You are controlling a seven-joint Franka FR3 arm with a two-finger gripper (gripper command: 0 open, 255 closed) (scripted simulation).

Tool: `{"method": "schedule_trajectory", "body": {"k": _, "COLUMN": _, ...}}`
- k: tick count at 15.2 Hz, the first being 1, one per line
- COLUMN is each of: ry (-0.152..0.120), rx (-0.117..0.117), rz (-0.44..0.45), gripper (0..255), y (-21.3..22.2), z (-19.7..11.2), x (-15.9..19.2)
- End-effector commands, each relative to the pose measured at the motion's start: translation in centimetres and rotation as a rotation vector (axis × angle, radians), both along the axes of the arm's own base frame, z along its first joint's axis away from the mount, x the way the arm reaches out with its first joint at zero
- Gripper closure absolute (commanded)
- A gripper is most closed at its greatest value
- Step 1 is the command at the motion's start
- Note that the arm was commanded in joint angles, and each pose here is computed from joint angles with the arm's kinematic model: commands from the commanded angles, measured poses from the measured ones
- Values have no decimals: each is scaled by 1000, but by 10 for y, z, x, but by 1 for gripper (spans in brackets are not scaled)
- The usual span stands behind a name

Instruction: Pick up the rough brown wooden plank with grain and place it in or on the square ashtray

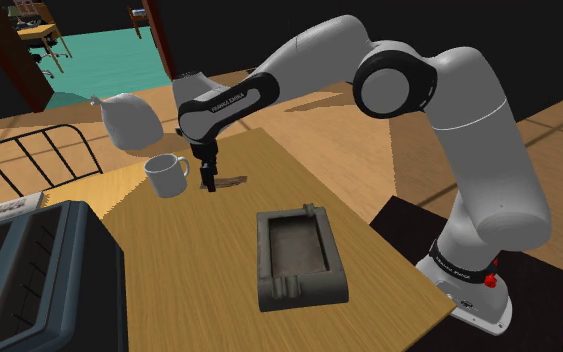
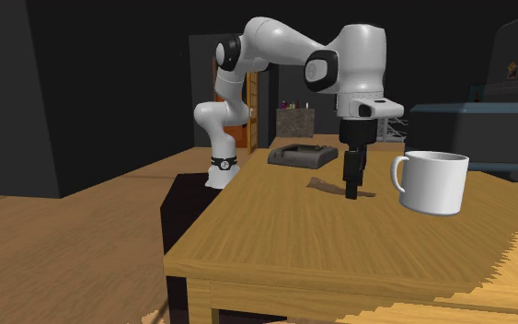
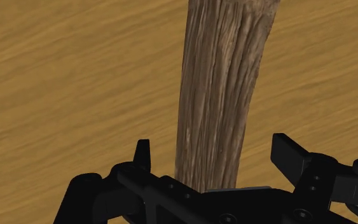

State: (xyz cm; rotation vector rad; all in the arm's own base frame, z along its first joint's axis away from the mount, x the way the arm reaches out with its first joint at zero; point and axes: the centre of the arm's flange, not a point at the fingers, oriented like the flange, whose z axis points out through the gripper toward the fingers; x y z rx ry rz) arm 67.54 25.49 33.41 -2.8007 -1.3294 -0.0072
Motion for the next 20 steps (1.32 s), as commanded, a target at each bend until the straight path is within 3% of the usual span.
{"method": "schedule_trajectory", "body": {"k": 1, "ry": 0, "rx": 0, "rz": 0, "gripper": 0, "y": 0, "z": 0, "x": 0}}
{"method": "schedule_trajectory", "body": {"k": 2, "ry": 0, "rx": 0, "rz": 0, "gripper": 0, "y": 0, "z": 0, "x": 0}}
{"method": "schedule_trajectory", "body": {"k": 3, "ry": 0, "rx": 0, "rz": 0, "gripper": 255, "y": 0, "z": 0, "x": 0}}
{"method": "schedule_trajectory", "body": {"k": 12, "ry": 0, "rx": 0, "rz": 0, "gripper": 255, "y": 0, "z": 0, "x": 0}}
{"method": "schedule_trajectory", "body": {"k": 20, "ry": 0, "rx": 0, "rz": 0, "gripper": 255, "y": 0, "z": 42, "x": 0}}
